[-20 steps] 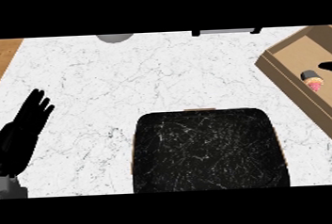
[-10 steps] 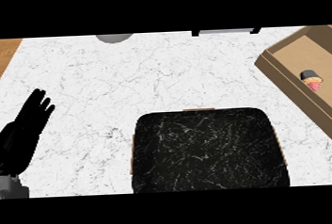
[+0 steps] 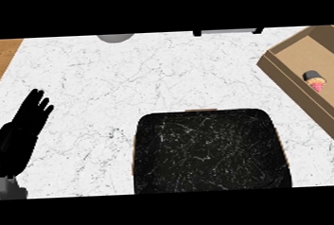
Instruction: Pick the cupcake from the tray and place it in the cardboard box
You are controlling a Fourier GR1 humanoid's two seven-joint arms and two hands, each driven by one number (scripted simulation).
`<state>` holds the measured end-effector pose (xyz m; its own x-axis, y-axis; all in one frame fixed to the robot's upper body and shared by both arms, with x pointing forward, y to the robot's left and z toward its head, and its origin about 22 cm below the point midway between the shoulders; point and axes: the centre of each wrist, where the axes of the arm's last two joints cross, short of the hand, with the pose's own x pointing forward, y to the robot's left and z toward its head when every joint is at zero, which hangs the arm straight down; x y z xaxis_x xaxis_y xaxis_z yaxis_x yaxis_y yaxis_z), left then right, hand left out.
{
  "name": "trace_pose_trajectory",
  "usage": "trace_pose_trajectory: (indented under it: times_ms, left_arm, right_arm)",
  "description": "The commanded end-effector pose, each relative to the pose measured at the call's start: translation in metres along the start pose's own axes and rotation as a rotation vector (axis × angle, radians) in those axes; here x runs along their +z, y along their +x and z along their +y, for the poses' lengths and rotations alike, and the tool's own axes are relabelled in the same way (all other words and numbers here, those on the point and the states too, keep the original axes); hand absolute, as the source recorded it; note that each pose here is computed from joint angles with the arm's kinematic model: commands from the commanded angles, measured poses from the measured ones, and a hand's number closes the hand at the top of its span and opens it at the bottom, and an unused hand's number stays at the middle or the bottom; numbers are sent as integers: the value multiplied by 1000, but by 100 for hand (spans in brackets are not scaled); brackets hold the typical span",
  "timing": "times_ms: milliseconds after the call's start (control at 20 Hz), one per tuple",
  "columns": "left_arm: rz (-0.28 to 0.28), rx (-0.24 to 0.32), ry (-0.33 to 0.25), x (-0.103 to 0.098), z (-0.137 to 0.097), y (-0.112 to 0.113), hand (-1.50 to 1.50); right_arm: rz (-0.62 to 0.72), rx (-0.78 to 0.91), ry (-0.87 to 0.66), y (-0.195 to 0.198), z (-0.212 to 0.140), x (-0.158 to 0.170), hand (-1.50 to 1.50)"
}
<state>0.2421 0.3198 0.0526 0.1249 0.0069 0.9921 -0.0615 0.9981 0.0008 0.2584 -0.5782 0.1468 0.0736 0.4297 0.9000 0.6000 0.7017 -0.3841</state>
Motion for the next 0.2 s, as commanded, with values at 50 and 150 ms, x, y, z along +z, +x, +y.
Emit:
trace_pose_trajectory:
  times_ms: [50,150]
  left_arm:
    - [5,-11,-2,-5,8,19,0]
    - [13,-9,-4,2,-1,0,0]
  right_arm:
    - [-12,-2,7,-3,-26,2,-150]
    - [-7,16,4,-1,-49,6,-150]
